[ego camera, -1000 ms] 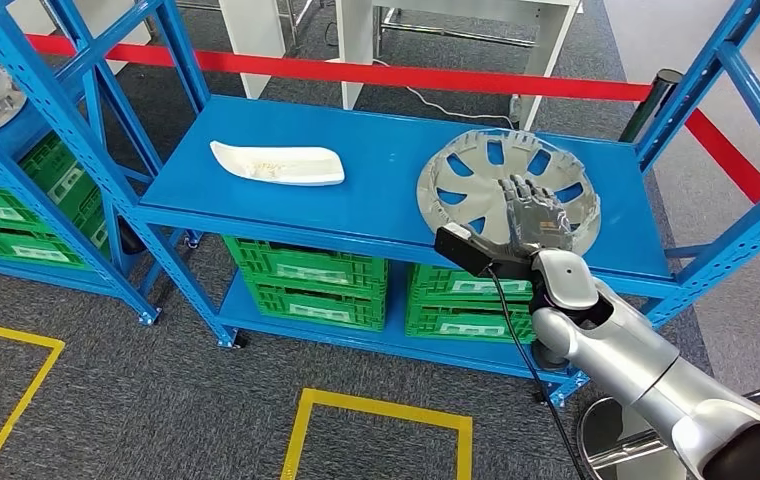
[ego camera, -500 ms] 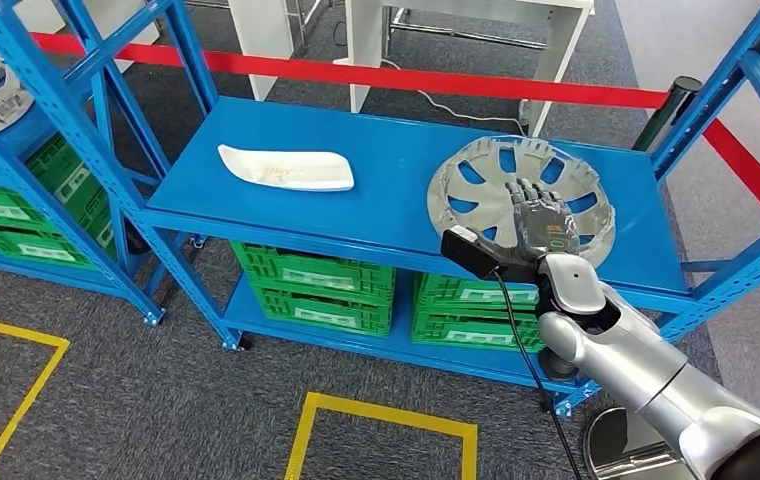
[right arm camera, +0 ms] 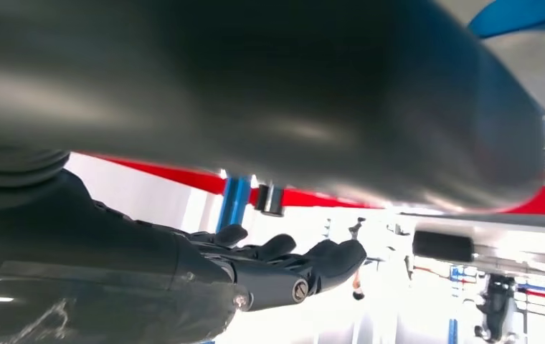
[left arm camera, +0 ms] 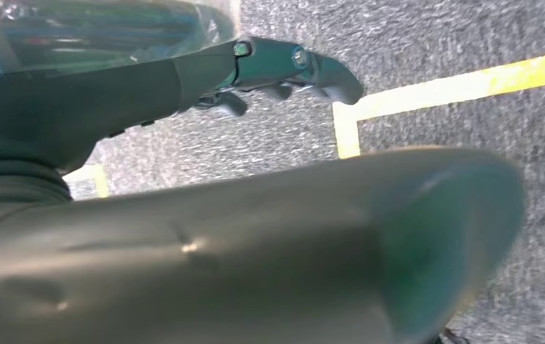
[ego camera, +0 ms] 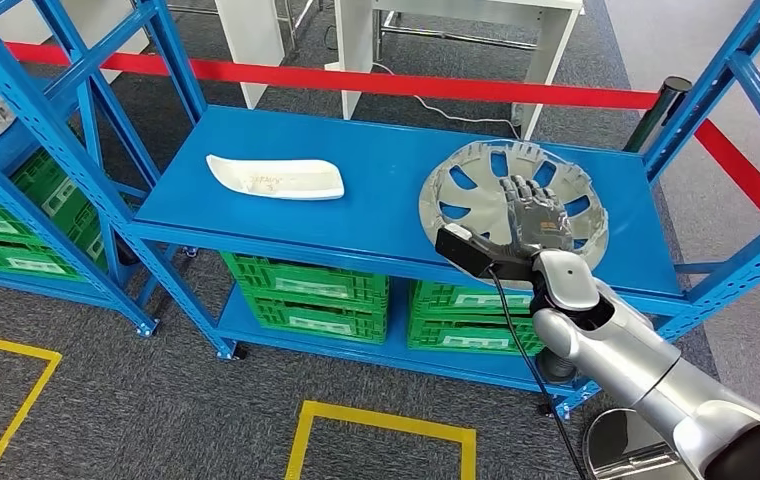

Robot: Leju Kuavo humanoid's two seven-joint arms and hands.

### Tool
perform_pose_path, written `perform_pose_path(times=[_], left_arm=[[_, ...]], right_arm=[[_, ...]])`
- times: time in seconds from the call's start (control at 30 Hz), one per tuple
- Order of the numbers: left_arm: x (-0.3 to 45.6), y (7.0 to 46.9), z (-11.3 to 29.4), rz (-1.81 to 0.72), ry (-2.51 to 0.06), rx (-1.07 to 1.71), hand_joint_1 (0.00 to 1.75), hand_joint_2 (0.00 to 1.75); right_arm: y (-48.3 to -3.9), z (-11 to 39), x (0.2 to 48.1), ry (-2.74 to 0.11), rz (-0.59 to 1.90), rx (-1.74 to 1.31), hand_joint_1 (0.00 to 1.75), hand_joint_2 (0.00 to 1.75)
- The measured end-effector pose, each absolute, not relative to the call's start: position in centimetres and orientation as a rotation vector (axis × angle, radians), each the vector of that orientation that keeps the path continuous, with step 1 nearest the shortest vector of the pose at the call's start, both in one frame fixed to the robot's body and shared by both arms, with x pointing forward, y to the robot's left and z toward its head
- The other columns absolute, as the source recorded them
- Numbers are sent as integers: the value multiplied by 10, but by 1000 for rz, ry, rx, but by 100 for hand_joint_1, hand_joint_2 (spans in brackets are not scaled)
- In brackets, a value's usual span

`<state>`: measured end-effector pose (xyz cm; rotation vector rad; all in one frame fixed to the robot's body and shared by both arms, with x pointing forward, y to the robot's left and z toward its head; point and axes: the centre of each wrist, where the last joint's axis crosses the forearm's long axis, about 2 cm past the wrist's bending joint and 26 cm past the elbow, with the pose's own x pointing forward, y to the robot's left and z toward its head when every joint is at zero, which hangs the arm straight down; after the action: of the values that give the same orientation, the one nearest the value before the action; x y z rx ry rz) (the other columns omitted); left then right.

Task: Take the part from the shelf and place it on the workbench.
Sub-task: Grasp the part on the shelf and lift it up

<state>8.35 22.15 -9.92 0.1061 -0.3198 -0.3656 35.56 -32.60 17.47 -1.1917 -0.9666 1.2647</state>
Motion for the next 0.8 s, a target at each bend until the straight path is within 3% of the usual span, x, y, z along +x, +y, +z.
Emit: perform_pose_path(times=[0.8], left_arm=[[83,220,-99,-364,-319,103,0,0]], right_arm=[[-325,176,357,-969,1261,-1191,0,0]])
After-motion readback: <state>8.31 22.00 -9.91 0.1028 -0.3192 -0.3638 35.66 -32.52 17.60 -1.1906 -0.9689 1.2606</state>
